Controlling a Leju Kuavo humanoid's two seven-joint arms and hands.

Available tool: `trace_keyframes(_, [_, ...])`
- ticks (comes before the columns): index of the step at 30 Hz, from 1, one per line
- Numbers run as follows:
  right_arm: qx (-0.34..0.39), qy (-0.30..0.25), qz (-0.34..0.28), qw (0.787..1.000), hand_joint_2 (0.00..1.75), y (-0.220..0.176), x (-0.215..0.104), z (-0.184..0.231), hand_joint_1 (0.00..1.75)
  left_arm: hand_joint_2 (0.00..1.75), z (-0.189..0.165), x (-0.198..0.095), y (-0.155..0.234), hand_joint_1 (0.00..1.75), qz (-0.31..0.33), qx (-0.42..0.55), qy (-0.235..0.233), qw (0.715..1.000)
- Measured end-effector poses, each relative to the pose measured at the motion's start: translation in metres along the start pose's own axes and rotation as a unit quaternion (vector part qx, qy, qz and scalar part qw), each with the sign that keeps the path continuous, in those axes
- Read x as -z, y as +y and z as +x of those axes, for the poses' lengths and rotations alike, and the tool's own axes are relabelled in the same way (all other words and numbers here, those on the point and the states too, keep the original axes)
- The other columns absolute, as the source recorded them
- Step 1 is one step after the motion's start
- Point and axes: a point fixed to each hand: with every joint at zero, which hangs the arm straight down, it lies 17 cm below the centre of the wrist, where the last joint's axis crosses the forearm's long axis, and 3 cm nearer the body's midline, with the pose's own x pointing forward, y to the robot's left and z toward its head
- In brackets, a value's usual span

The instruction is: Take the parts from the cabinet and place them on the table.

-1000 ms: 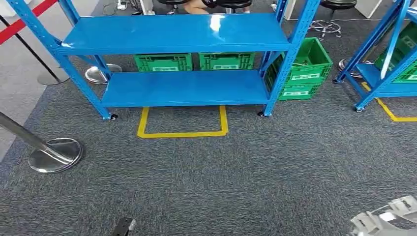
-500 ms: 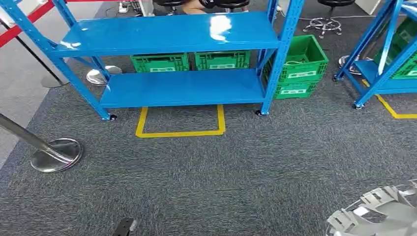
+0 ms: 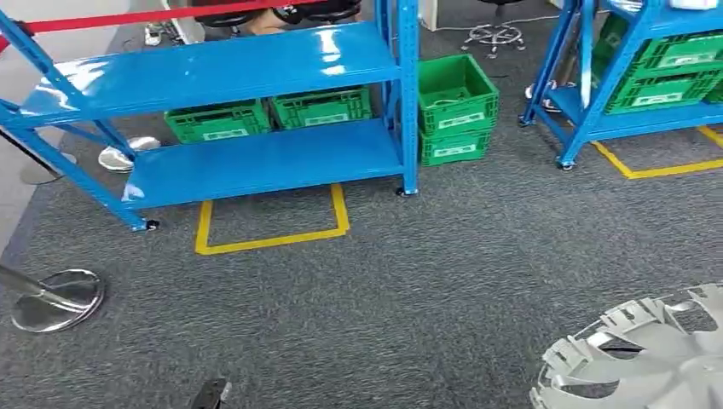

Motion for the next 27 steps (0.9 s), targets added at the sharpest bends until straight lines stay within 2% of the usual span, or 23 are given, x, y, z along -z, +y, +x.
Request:
trace_keyframes(1, [0.002, -0.012, -0.004, 1.000, 1.75, -0.002, 0.005, 0.005, 1.75, 1.75, 0.003, 0.001, 0.005, 0.00, 0.004, 0.003, -0.003, 1.000])
trace_keyframes(2, [-0.002, 0.015, -0.010, 1.000, 1.75, -0.006, -0.002, -0.010, 1.75, 1.75, 0.002, 0.001, 0.000, 0.00, 0.000, 0.002, -0.002, 1.000])
trace_keyframes(3, [0.001, 0.014, -0.009, 1.000, 1.75, -0.003, -0.005, -0.009, 1.75, 1.75, 0.002, 0.000, 0.000, 0.00, 0.001, 0.002, -0.002, 1.000])
trace_keyframes(7, [0.010, -0.062, -0.009, 0.998, 1.75, 0.001, 0.025, 0.036, 1.75, 1.75, 0.007, 0.002, 0.007, 0.00, 0.005, 0.004, -0.006, 1.000])
trace_keyframes(10, [0.011, -0.104, -0.007, 0.994, 1.75, 0.003, 0.036, 0.065, 1.75, 1.75, -0.029, -0.008, 0.017, 0.00, 0.012, 0.005, 0.021, 1.000])
trace_keyframes(12, [0.007, -0.094, -0.004, 0.996, 1.75, 0.002, 0.029, 0.060, 1.75, 1.75, -0.034, -0.010, 0.016, 0.00, 0.011, 0.006, 0.025, 1.000])
trace_keyframes(16, [-0.005, -0.060, -0.007, 0.998, 1.75, -0.002, 0.015, 0.042, 1.75, 1.75, 0.024, 0.007, 0.011, 0.00, 0.008, 0.007, -0.019, 1.000])
trace_keyframes(17, [-0.010, -0.055, -0.009, 0.998, 1.75, -0.004, 0.013, 0.040, 1.75, 1.75, 0.028, 0.008, 0.003, 0.00, 0.002, 0.005, -0.022, 1.000])
trace_keyframes(22, [-0.021, -0.031, -0.013, 0.999, 1.75, -0.008, 0.004, 0.027, 1.75, 1.75, -0.001, -0.001, -0.007, 0.00, -0.004, 0.001, 0.000, 1.000])
trace_keyframes(27, [-0.021, -0.026, -0.014, 0.999, 1.75, -0.008, 0.002, 0.023, 1.75, 1.75, -0.006, -0.003, -0.011, 0.00, -0.007, -0.001, 0.004, 1.000])
